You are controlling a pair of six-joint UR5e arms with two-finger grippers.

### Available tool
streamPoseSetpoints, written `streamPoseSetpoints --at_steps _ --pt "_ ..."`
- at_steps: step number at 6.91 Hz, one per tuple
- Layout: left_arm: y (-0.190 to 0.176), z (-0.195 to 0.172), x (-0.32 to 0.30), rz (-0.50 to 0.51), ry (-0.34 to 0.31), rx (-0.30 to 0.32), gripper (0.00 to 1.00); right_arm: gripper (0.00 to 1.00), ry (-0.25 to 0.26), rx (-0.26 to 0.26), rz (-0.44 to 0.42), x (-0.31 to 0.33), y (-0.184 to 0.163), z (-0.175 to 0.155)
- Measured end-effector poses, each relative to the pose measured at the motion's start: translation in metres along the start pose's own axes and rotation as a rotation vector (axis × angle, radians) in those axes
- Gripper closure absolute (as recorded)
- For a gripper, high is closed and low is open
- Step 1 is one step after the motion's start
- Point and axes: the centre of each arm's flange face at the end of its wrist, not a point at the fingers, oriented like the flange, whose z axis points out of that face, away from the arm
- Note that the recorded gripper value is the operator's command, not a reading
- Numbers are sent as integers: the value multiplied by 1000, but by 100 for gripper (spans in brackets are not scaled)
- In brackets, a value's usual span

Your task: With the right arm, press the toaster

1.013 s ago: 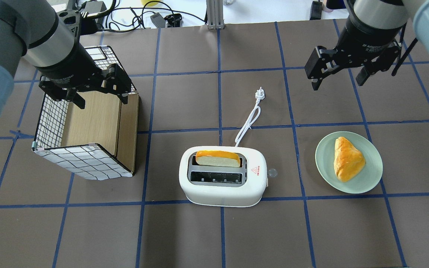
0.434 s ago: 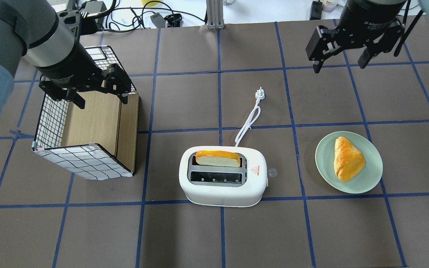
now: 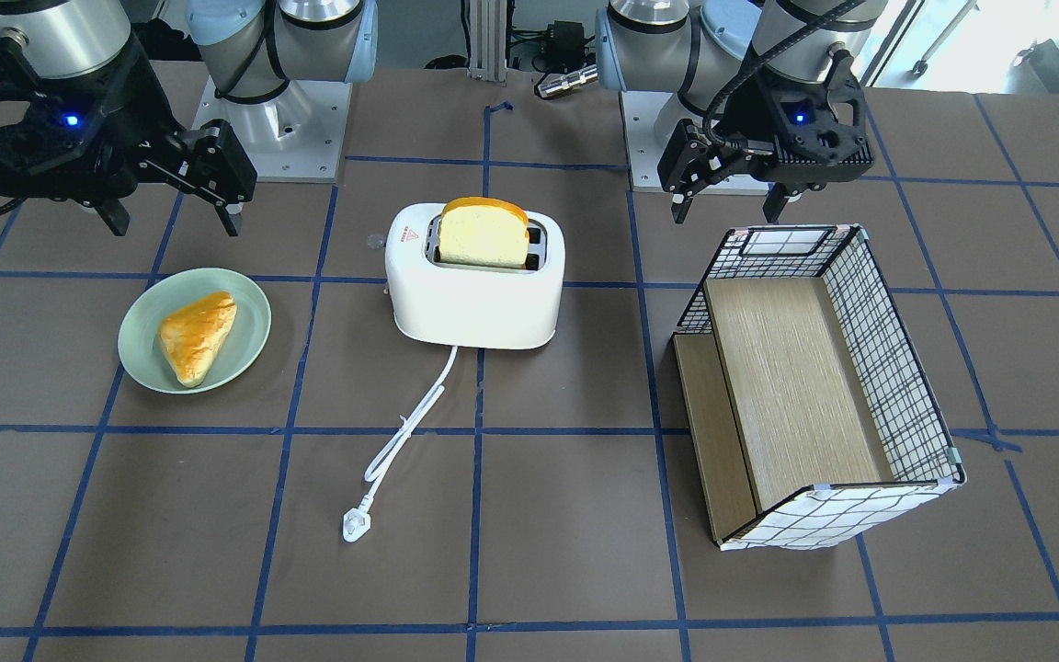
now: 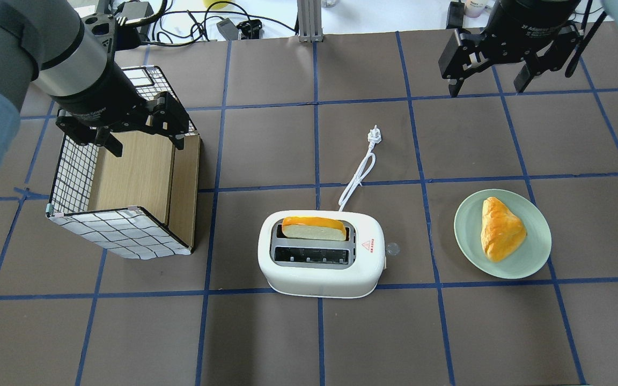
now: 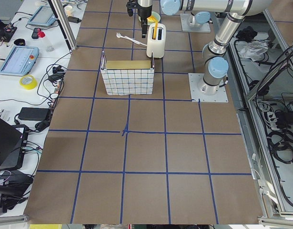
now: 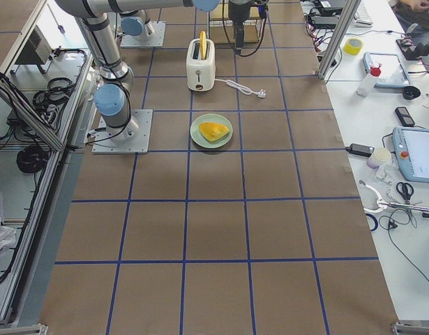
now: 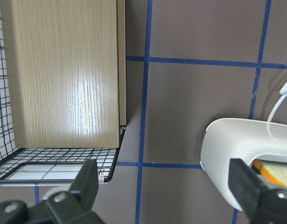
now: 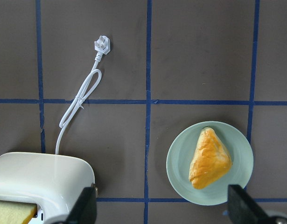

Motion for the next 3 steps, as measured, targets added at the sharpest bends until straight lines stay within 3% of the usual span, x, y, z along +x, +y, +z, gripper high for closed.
streamPoseSetpoints --at_steps 2,3 --pt "0 0 0 0 0 -1 0 5 8 27 -45 8 -3 3" --pt "0 0 0 0 0 -1 0 2 10 26 -41 9 1 7"
